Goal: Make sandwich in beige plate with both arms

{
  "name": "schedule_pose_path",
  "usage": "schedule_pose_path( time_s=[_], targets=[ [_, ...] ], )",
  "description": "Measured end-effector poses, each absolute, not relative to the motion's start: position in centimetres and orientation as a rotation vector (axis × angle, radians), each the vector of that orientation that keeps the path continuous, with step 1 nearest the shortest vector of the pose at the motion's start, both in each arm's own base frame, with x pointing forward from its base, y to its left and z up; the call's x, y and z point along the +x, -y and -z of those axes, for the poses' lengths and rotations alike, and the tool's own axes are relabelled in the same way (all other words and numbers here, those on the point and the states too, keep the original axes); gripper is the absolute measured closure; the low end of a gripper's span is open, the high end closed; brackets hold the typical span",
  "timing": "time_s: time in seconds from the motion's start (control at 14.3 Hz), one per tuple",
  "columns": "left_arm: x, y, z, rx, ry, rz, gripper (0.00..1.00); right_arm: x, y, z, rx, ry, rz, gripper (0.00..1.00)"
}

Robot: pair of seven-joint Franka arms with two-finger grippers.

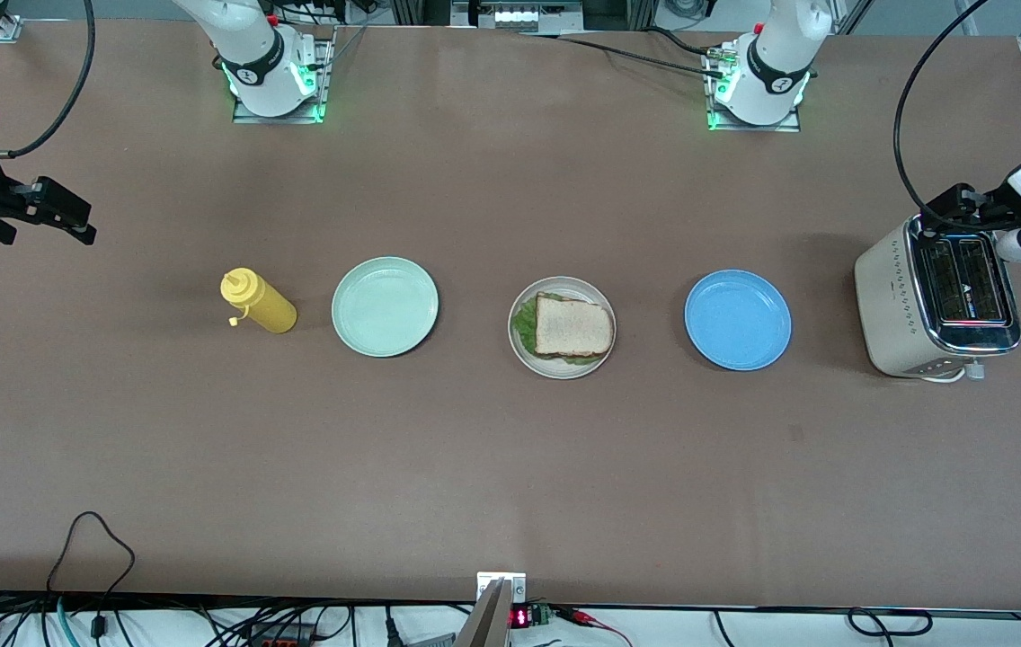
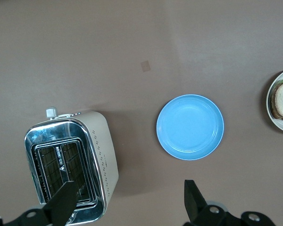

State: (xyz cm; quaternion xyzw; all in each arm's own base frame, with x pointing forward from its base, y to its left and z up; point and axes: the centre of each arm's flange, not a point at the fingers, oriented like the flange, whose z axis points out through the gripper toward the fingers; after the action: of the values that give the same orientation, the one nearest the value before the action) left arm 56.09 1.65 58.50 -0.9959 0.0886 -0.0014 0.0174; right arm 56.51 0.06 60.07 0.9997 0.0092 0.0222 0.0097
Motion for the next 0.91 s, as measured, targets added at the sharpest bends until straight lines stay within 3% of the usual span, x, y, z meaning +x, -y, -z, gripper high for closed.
schedule_pose_path(
  time_s=[0.91],
  targets=[
    [54.1,-0.8,-60.0,-3.102,-0.28,-0.066,0.0,56.5,0.0,-60.1,3.121,-0.028,-0.069,0.0]
  ],
)
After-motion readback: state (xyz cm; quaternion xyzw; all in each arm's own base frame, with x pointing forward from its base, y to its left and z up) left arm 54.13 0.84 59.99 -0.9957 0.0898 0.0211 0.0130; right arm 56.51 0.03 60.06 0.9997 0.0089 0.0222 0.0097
